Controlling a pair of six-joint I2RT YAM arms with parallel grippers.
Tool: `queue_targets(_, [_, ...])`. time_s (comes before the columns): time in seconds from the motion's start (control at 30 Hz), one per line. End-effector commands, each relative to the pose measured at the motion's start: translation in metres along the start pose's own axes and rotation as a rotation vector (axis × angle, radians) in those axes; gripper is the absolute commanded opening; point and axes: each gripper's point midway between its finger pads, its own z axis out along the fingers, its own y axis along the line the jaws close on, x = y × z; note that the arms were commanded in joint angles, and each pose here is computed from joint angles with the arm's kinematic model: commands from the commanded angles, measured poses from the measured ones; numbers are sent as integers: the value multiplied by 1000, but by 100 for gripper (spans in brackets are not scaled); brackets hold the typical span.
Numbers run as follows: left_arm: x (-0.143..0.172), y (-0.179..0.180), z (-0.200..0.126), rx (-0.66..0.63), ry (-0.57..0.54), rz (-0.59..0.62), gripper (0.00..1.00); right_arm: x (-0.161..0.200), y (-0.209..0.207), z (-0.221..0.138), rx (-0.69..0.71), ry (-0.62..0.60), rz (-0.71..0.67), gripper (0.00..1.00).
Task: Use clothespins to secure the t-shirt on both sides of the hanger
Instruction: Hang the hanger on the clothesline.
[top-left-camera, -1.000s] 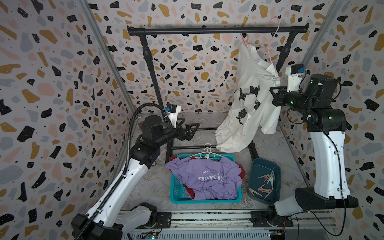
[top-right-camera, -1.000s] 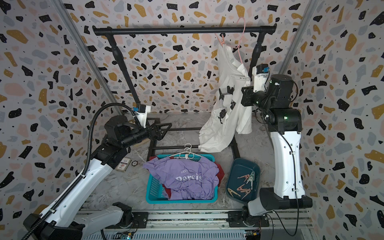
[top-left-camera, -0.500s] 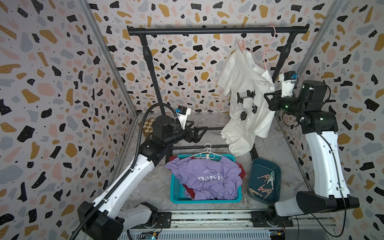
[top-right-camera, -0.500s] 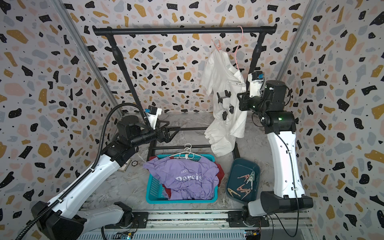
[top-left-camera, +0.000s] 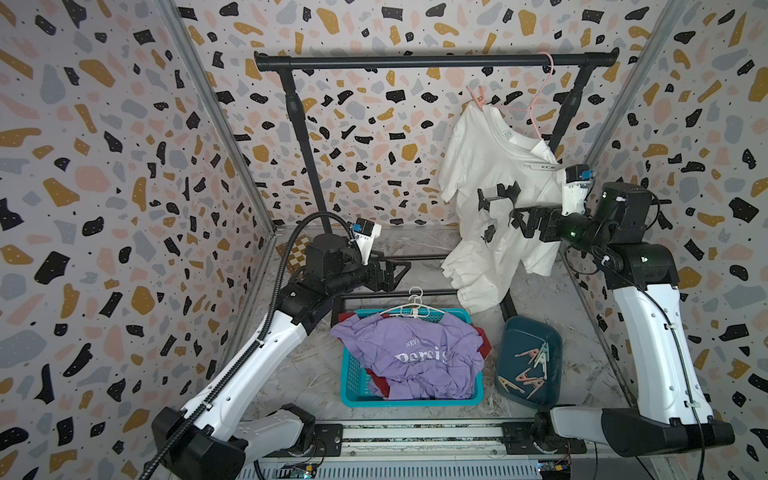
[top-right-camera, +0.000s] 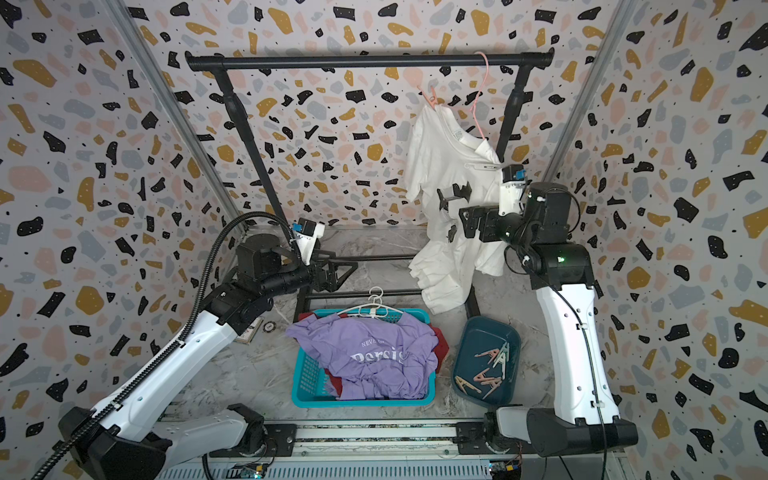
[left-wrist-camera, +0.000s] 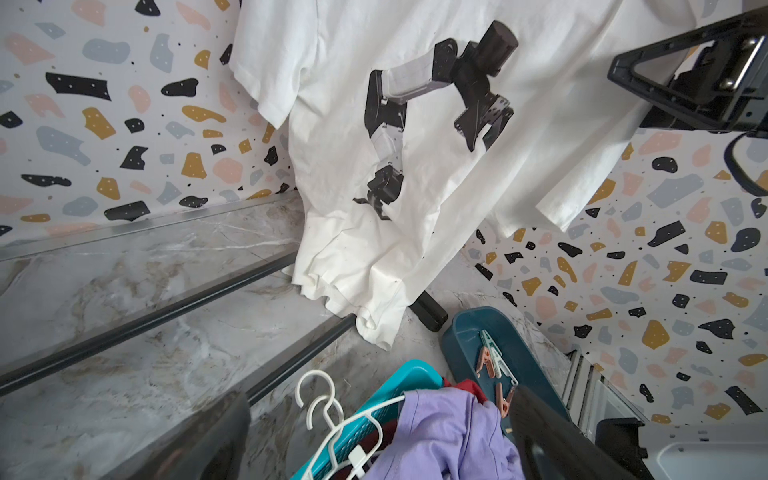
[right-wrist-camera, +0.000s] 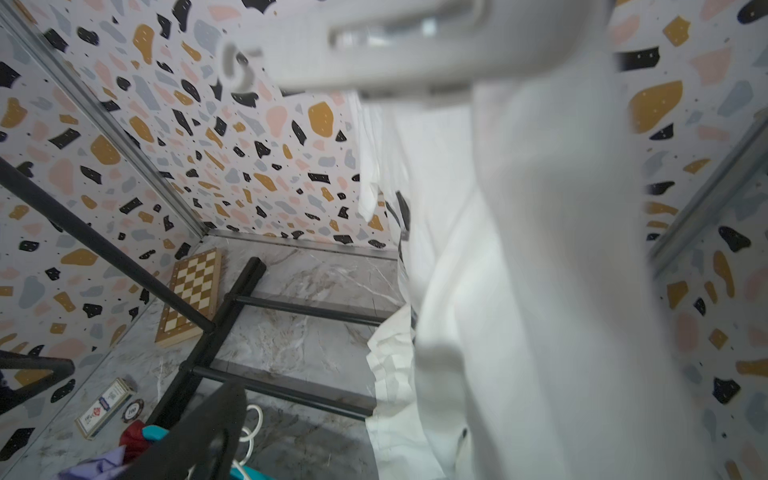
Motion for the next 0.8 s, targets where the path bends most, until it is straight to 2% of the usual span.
queue_targets(0.0, [-6,-3,-6,-11,7,27,97,22,-8,-18,75,21,33,100])
queue_targets(0.2, [9,2,9,14,75,11,94,94,-9,-24,80,120,81,100])
queue_targets(0.4, [30,14,35,58,174,-64,90,153,12,-25,2,213,96,100])
queue_targets(0.77, [65,39,79,138,281,-184,90,222,66,-13,-227,316,81,96])
